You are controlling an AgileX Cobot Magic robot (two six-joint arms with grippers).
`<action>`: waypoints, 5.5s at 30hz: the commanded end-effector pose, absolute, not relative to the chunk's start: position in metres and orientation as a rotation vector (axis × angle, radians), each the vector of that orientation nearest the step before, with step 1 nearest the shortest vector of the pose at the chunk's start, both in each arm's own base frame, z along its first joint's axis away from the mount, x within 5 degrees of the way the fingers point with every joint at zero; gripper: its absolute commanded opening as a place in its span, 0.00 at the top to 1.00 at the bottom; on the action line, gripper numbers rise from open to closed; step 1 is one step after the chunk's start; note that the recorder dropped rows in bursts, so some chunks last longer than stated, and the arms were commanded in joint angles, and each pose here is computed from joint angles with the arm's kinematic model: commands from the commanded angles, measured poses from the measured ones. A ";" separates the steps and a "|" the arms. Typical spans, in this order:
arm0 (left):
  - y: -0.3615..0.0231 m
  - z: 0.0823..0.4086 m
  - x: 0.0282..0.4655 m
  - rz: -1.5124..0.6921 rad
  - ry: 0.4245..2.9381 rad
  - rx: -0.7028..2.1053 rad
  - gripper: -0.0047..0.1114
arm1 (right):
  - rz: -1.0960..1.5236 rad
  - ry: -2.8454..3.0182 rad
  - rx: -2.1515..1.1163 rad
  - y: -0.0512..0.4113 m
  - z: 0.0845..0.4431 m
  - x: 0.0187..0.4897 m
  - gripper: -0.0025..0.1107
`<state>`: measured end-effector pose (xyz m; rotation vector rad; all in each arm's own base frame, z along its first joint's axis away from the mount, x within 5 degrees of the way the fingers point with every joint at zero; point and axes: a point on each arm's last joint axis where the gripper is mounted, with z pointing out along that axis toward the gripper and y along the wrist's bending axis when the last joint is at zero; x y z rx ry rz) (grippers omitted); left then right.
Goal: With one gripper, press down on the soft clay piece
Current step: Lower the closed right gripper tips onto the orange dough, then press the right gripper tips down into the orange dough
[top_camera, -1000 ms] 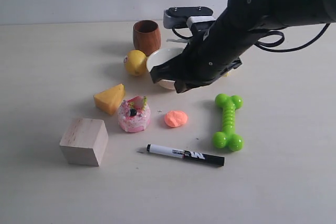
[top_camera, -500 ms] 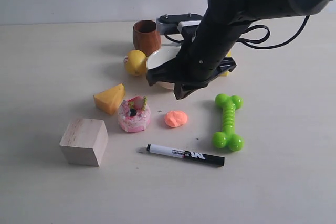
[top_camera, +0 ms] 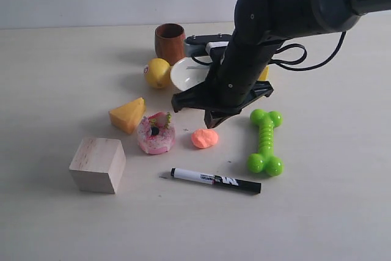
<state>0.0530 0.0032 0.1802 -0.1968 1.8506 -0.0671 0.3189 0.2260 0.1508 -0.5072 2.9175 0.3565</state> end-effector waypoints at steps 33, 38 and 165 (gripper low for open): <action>0.003 0.180 0.053 -0.075 1.846 -0.193 0.96 | 0.319 2.880 -0.508 0.244 0.143 0.320 0.98; 0.003 0.180 0.053 -0.075 1.846 -0.193 0.96 | 0.299 2.902 -0.490 0.243 0.136 0.320 0.98; 0.003 0.180 0.053 -0.075 1.846 -0.193 0.96 | 0.173 3.175 -0.510 0.237 0.077 0.306 0.98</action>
